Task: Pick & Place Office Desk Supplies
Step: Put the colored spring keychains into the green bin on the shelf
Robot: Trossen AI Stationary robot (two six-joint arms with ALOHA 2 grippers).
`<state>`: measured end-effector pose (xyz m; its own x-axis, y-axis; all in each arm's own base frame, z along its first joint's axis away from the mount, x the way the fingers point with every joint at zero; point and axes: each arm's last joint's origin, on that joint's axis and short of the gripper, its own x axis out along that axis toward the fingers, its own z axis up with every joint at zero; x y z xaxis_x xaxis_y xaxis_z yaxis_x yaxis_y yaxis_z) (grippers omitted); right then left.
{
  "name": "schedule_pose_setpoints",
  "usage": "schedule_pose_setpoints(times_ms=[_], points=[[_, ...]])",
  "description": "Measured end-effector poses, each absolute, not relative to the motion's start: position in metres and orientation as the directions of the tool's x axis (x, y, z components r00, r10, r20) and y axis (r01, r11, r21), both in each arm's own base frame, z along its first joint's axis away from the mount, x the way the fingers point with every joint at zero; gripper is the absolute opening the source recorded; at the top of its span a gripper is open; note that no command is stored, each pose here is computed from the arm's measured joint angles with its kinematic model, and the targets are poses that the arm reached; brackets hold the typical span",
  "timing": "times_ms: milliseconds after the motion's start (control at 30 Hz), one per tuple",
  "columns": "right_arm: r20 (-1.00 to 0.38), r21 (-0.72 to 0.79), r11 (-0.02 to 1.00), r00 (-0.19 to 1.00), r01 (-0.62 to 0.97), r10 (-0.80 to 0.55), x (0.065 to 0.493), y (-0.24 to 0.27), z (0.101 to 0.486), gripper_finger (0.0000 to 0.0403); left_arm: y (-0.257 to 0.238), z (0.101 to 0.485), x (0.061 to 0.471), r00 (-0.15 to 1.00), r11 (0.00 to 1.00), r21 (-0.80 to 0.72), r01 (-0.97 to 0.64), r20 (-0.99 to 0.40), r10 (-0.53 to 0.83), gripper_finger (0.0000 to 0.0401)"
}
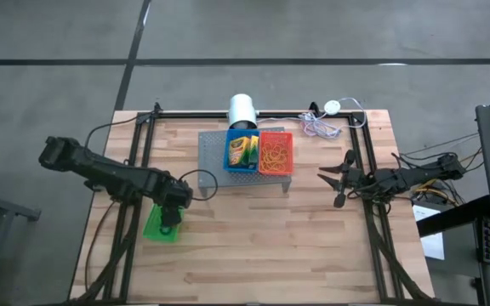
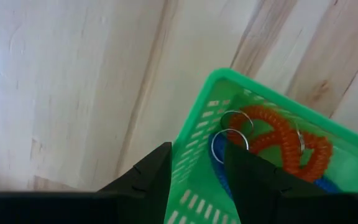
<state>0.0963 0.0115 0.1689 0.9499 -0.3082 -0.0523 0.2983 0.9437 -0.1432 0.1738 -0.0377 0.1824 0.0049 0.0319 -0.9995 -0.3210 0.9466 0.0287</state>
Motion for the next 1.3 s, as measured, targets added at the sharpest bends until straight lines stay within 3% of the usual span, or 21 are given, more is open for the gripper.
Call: schedule_pose_setpoints(times_ms=[400, 533, 700, 1300], points=[[-0.052, -0.143, 0.944, 0.95, 0.298, -0.308, 0.096, 0.012, 0.169, 0.0091, -0.04, 0.204, 0.18, 0.069, 0.955, -0.026, -0.294, -0.998, -0.006, 0.0148], [-0.052, -0.143, 0.944, 0.95, 0.298, -0.308, 0.096, 0.011, 0.169, 0.0091, -0.038, 0.206, 0.176, 0.065, 0.972, 0.018, -0.234, -0.997, 0.034, 0.0148], [-0.052, -0.143, 0.944, 0.95, 0.298, -0.308, 0.096, 0.011, 0.169, 0.0091, -0.036, 0.2, 0.177, 0.086, 0.986, 0.046, -0.163, -0.994, 0.061, 0.0148], [-0.052, -0.143, 0.944, 0.95, 0.299, -0.308, 0.096, 0.011, 0.169, 0.0091, -0.036, 0.172, 0.17, 0.078, 0.979, -0.041, -0.2, -0.997, -0.026, 0.0148]])
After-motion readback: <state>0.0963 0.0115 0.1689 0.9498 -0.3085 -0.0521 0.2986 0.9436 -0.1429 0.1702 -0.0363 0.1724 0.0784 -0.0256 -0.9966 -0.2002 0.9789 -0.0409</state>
